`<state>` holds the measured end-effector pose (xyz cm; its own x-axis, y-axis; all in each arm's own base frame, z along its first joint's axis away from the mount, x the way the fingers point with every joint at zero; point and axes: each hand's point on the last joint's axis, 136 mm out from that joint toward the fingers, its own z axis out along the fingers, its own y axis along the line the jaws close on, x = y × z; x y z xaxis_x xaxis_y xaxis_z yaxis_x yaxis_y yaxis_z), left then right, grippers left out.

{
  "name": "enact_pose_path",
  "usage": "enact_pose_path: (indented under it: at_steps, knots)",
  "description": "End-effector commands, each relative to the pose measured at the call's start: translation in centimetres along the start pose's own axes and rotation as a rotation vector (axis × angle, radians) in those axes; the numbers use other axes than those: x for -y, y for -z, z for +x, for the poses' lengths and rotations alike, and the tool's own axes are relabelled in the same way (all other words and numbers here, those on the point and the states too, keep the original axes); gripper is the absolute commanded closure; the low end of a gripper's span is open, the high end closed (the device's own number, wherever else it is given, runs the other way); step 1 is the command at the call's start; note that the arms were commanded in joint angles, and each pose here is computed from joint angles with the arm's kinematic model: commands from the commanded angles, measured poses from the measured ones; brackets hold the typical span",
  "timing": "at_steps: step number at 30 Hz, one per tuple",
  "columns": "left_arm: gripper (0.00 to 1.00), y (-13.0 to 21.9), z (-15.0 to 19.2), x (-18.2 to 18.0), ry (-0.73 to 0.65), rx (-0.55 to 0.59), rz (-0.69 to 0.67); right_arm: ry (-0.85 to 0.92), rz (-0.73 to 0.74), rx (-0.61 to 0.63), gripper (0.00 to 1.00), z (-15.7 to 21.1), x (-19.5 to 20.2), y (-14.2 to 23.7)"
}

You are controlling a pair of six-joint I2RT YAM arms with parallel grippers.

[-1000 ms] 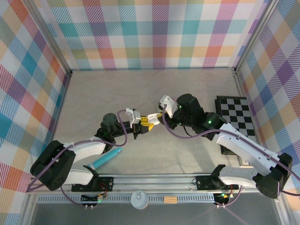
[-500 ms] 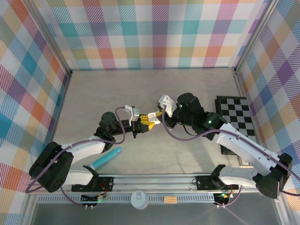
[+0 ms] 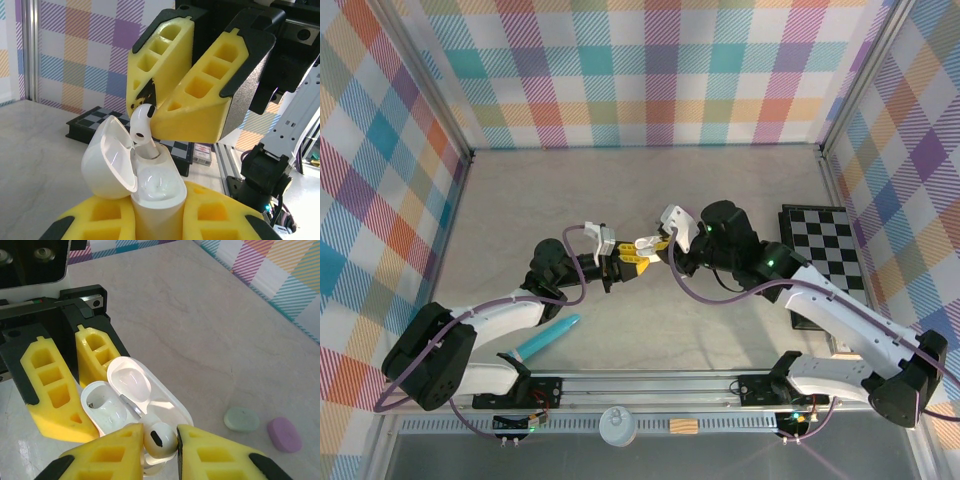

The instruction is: Insert wireless bluetooth earbuds into charging case

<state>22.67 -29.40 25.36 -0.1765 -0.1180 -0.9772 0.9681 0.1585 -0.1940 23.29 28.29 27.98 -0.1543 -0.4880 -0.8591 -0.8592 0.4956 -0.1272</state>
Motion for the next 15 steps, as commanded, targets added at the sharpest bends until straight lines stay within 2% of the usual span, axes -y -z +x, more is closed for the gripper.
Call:
enact_pose_path:
  at_steps: [1, 8, 11, 15]
  knots:
    - [1.0, -0.2, -3.2, 1.0, -0.08, 0.079, 0.034, 0.033, -0.029, 0.018, 0.77, -0.1, -0.7, 0.4]
    - [1.0, -0.2, -3.8, 1.2, -0.087, 0.092, 0.04, 0.031, -0.118, 0.018, 0.71, -0.2, -2.2, 0.3]
    - [1.0, -0.2, -3.7, 1.3, -0.089, 0.089, 0.044, 0.024, -0.116, 0.02, 0.64, -0.5, -2.1, 0.6]
    - [1.0, -0.1, -3.3, 1.3, -0.101, 0.085, 0.04, 0.003, -0.066, 0.08, 0.5, -1.9, -1.3, 1.8]
